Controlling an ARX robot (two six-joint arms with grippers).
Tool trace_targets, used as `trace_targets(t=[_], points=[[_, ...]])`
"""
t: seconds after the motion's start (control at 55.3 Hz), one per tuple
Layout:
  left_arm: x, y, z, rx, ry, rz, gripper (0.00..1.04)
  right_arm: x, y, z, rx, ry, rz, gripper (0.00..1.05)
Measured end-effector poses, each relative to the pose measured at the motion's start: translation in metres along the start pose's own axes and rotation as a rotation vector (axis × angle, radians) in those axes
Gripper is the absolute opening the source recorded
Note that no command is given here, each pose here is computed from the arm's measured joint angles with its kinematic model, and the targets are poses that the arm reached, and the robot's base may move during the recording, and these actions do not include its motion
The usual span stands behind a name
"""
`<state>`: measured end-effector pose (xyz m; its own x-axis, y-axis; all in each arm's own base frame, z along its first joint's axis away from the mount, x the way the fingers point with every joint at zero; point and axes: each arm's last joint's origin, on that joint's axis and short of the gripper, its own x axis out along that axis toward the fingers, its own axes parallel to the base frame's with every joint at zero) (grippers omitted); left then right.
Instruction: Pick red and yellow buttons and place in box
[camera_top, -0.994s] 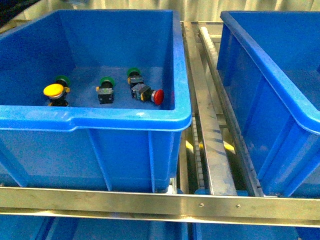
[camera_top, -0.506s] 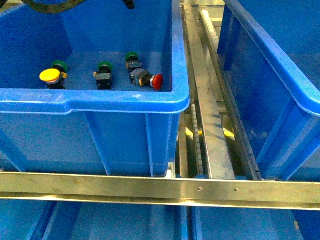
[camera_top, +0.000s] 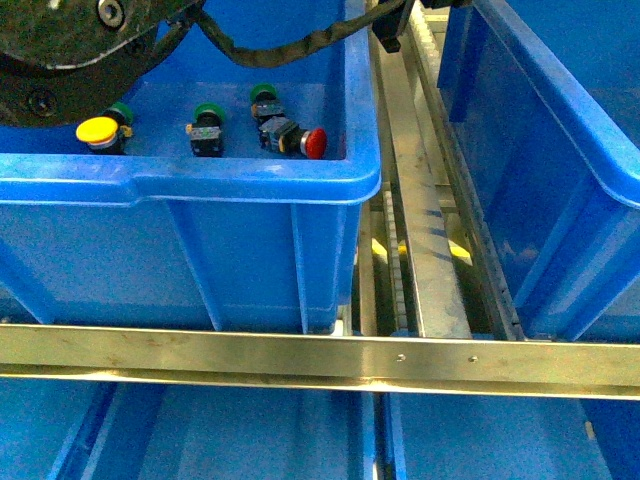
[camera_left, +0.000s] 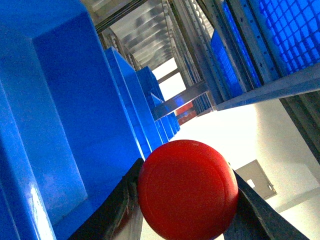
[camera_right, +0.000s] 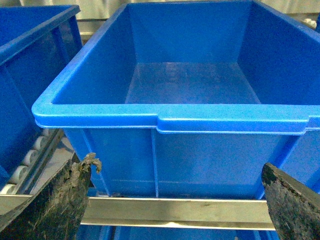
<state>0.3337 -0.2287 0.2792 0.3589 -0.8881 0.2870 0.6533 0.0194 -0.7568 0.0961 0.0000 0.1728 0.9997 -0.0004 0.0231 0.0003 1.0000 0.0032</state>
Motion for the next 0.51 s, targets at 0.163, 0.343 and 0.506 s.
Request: trace_targets(t=[0.163,0.343,0.506], points=[[0.002,-0.002,-0.001,0.004,0.011,0.004,0.33,0.001,0.000,0.002,-0.043,-0.022,-0.055,0.99],[0.001,-0.015,0.004,0.036,0.012,-0.006,0.33,0.042,-0.013,0.100,-0.409,-0.365,-0.131,0.99],[-0.003,-0.024,0.012,0.061,-0.018,-0.014,0.33,0.070,-0.027,0.172,-0.250,-0.384,-0.079,0.99]])
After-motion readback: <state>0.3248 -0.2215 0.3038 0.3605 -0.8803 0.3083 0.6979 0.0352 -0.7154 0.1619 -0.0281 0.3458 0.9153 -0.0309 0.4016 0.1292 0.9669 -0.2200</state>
